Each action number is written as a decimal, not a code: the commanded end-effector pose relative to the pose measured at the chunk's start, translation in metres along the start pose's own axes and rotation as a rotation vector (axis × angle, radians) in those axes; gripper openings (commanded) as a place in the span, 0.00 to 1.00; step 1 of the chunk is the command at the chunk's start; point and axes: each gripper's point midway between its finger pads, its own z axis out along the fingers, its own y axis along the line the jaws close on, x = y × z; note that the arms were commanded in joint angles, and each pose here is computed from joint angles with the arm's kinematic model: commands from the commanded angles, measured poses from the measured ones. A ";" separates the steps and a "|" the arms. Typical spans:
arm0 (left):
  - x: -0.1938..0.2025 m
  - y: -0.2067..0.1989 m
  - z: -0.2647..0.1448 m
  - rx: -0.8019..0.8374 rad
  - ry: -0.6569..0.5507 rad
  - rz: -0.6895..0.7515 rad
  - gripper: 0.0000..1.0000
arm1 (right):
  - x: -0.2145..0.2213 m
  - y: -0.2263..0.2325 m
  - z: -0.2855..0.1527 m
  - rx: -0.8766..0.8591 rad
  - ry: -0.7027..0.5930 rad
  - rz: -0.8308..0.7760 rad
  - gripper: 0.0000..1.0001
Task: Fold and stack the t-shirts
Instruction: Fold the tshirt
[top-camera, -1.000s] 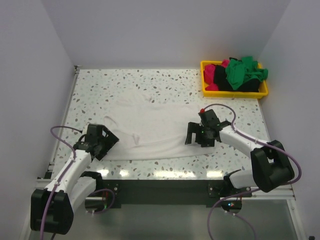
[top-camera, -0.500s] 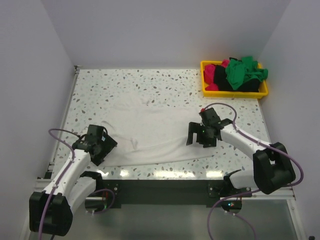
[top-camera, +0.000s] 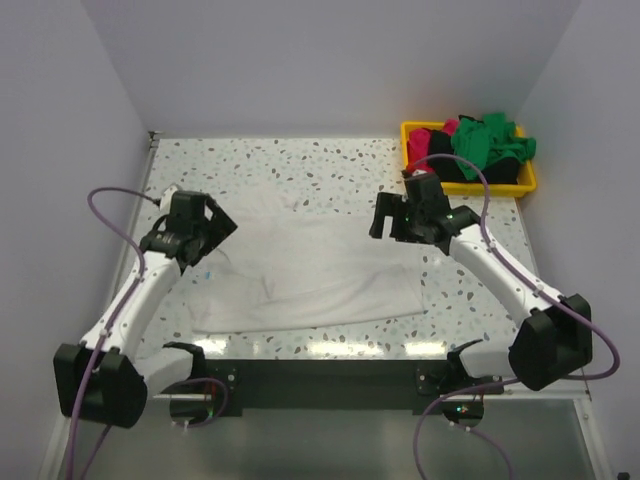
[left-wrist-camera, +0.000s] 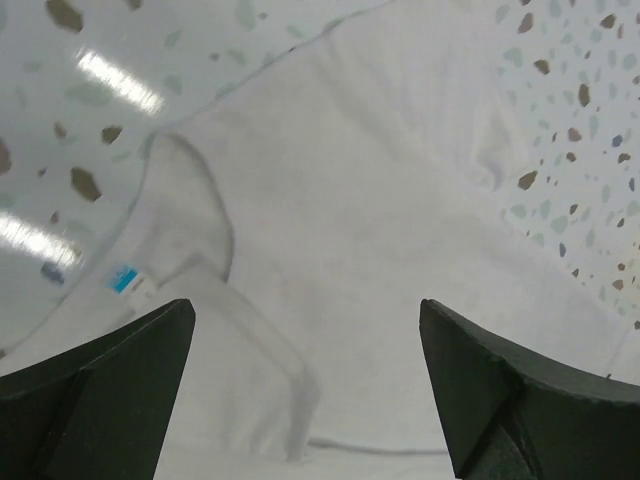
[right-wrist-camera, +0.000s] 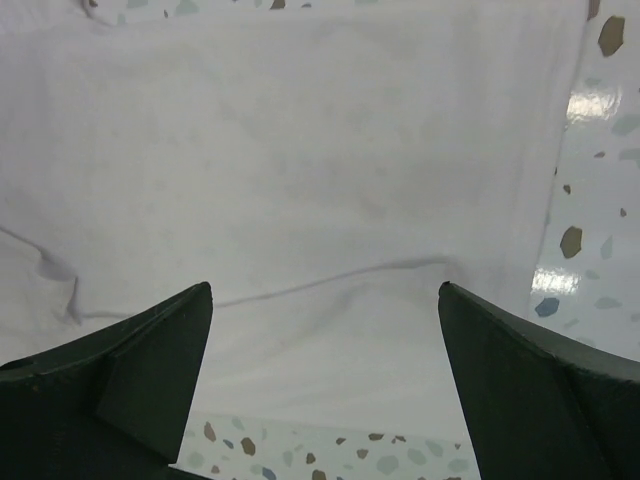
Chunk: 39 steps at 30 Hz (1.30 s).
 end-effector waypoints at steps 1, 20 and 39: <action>-0.052 -0.063 0.018 0.111 -0.136 0.107 1.00 | -0.033 -0.009 0.006 0.085 -0.074 -0.011 0.99; -0.076 -0.198 0.227 0.065 -0.045 0.465 0.95 | -0.049 -0.045 0.050 0.206 -0.013 0.019 0.99; -0.035 -0.146 0.271 -0.098 0.050 0.522 0.53 | -0.047 -0.056 0.049 0.235 -0.010 0.024 0.99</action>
